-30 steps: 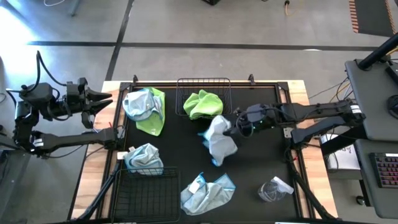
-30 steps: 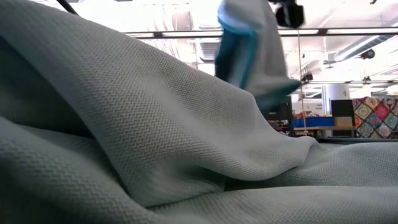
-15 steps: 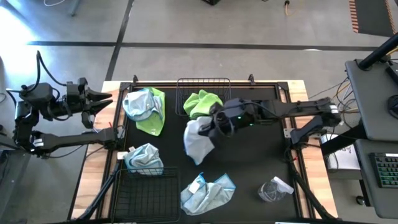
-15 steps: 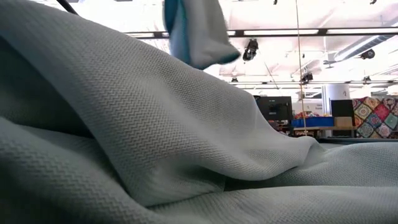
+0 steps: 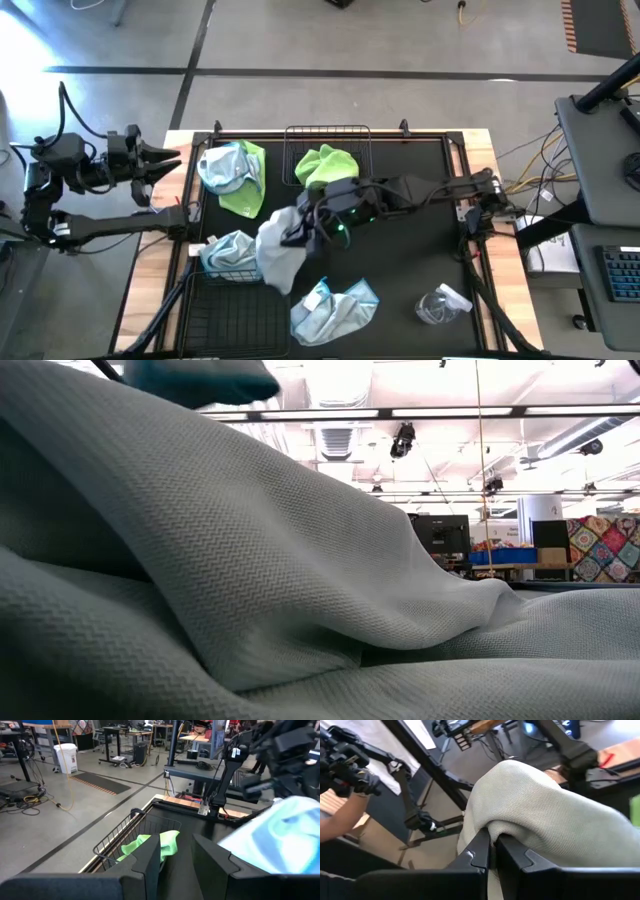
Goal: Sort microfiber towel by color & place in baskets
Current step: Put the blue microfiber towel into the bottom black wire basket
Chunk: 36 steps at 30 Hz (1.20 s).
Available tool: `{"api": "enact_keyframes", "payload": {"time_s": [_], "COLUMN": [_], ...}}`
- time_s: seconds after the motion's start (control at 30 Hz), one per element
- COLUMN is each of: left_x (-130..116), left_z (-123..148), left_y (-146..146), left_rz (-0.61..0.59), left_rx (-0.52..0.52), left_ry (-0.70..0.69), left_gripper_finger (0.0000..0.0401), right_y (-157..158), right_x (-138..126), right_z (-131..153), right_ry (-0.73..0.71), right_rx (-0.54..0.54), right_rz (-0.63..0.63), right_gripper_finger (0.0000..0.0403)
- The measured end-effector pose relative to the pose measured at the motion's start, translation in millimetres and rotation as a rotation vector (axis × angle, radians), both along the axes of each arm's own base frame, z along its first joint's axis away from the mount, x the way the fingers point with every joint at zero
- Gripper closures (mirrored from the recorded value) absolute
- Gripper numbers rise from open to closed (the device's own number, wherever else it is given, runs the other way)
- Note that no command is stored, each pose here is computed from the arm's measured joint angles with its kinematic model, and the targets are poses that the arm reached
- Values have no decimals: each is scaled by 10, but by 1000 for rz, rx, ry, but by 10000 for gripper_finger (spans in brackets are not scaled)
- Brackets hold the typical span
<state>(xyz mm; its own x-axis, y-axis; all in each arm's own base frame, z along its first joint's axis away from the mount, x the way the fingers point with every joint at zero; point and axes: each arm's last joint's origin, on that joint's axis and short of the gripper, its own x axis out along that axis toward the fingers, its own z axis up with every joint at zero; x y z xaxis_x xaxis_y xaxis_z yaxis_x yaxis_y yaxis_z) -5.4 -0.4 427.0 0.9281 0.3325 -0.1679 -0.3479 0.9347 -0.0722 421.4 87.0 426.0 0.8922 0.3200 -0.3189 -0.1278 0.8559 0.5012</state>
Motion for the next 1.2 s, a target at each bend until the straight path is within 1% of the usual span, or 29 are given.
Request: {"api": "enact_keyframes", "payload": {"time_s": [0.23,0.37,0.43,0.53,0.6,0.77,1.0,1.1,1.2], "left_x": [0,0,0,1,0,-5,-14,-16,-16], "left_z": [0,-1,-1,-2,-4,-31,-69,-81,-92], "left_y": [0,0,0,0,0,-2,-4,-7,-15], "left_rz": [0,-3,-3,-3,-3,-4,-4,-9,-36], "left_rx": [0,17,17,17,16,7,-5,-9,-19], "left_ry": [0,8,8,8,10,38,76,88,97], "left_gripper_finger": [306,306,306,306,306,306,306,306,306], "right_y": [269,424,496,595,647,748,803,797,795], "right_x": [232,390,466,573,637,782,937,945,939], "right_z": [-58,-117,-163,-267,-354,-637,-957,-974,-953], "right_ry": [-22,-45,-97,-122,-117,-44,6,17,7], "right_rx": [8,23,47,101,127,185,189,201,196], "right_rz": [44,64,72,74,74,52,42,35,39], "right_gripper_finger": [390,390,390,390,390,390,390,387,368]}}
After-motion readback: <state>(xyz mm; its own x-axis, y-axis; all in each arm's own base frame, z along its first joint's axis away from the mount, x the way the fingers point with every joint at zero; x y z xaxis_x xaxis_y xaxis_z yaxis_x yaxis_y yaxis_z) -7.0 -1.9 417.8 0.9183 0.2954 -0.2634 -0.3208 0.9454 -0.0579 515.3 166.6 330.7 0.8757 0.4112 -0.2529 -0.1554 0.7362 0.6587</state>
